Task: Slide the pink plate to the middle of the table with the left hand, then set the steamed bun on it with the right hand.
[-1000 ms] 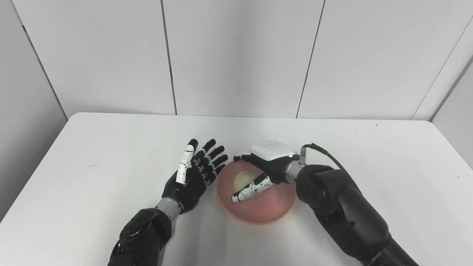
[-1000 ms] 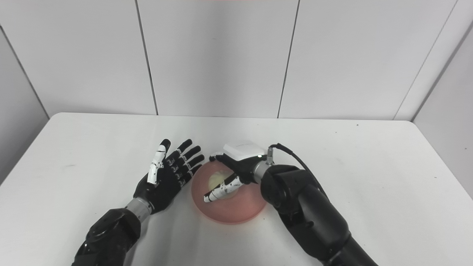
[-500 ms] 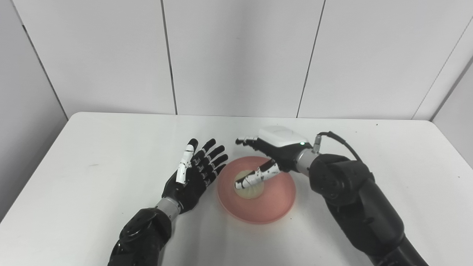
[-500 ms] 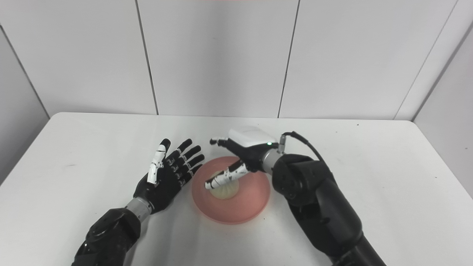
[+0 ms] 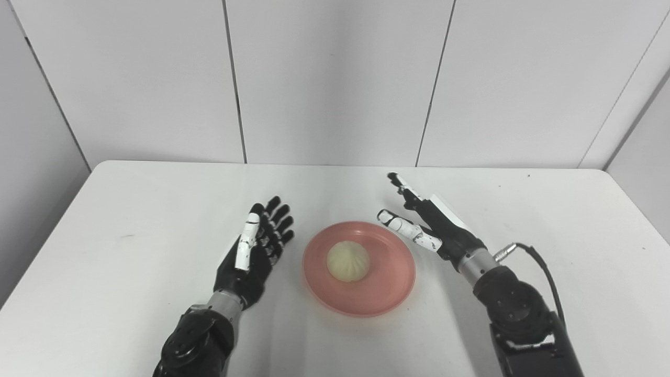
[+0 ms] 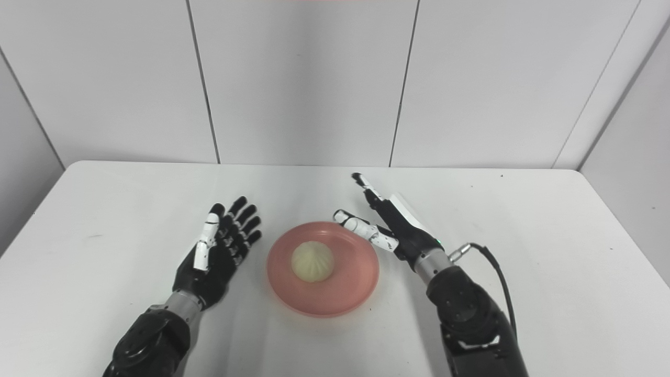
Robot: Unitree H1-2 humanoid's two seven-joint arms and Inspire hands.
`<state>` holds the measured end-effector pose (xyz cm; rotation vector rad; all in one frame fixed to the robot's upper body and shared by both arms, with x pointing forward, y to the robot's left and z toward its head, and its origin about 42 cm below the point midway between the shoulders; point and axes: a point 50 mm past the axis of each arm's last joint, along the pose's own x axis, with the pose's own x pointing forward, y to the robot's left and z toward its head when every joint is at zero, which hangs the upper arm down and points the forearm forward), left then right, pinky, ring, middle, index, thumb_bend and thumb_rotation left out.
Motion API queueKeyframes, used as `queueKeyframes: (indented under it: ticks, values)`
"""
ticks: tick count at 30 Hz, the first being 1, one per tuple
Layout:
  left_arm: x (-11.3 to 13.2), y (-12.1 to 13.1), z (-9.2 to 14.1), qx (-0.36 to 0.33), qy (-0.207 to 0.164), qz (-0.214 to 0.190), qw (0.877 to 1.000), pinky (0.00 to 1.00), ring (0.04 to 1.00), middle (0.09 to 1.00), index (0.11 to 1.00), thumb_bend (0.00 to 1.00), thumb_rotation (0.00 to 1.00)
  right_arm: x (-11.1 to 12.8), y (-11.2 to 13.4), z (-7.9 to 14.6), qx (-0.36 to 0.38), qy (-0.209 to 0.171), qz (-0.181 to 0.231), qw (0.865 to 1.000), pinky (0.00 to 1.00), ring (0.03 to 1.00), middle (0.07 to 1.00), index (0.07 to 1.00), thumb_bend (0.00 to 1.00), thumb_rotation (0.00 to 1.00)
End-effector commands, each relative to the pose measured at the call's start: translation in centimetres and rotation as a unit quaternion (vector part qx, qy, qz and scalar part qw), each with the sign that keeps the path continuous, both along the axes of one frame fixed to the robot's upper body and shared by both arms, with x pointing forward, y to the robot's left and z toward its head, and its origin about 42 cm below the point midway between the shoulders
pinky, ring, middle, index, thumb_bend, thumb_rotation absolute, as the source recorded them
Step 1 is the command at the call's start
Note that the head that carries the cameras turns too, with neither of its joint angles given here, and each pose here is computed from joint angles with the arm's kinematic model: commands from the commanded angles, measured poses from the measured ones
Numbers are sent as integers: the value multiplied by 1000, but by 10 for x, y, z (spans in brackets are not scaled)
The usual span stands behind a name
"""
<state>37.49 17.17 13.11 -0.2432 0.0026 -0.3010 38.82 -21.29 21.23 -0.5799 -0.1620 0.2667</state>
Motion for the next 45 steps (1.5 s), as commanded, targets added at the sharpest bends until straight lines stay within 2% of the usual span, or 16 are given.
queueKeyframes:
  ticks: [1, 5, 9, 11, 15, 18, 27, 36, 45]
  values:
    - [-8, 13, -20, 33, 14, 29, 999, 1000, 1000, 1000, 1000, 591, 1000, -1, 6, 4, 73, -61, -13, 995, 968, 1000, 1000, 1000, 748, 1000]
    - [-10, 17, -29, 53, 4, 41, 998, 1000, 1000, 1000, 1000, 596, 1000, -7, 4, -27, 146, -68, -40, 986, 992, 1000, 1000, 1000, 591, 1000]
    - [-12, 19, -36, 64, 3, 36, 997, 1000, 1000, 1000, 1000, 585, 1000, -11, 5, -47, 174, -64, -51, 981, 1000, 1000, 1000, 1000, 527, 1000]
    - [-15, 20, -40, 73, 7, 32, 997, 1000, 1000, 1000, 1000, 560, 1000, -13, 7, -56, 188, -58, -50, 979, 1000, 1000, 1000, 1000, 460, 1000]
    - [-18, 21, -46, 78, 9, 28, 997, 1000, 997, 1000, 1000, 528, 1000, -15, 11, -66, 207, -50, -48, 976, 991, 1000, 1000, 1000, 398, 1000]
    - [-19, 21, -49, 76, 16, 26, 997, 1000, 997, 1000, 1000, 523, 1000, -13, 14, -73, 225, -40, -38, 973, 999, 1000, 1000, 1000, 379, 1000]
    - [-13, 24, -59, 80, 35, 16, 996, 997, 983, 984, 985, 541, 1000, -7, 14, -86, 246, -17, -48, 968, 1000, 1000, 1000, 1000, 365, 1000]
    - [-9, 25, -65, 91, 47, 3, 995, 969, 964, 975, 976, 569, 1000, -6, 13, -87, 244, -5, -53, 968, 1000, 1000, 1000, 1000, 321, 1000]
    - [-7, 25, -63, 97, 48, -8, 994, 989, 969, 982, 984, 558, 1000, -7, 14, -87, 239, 0, -49, 970, 993, 990, 1000, 1000, 295, 1000]
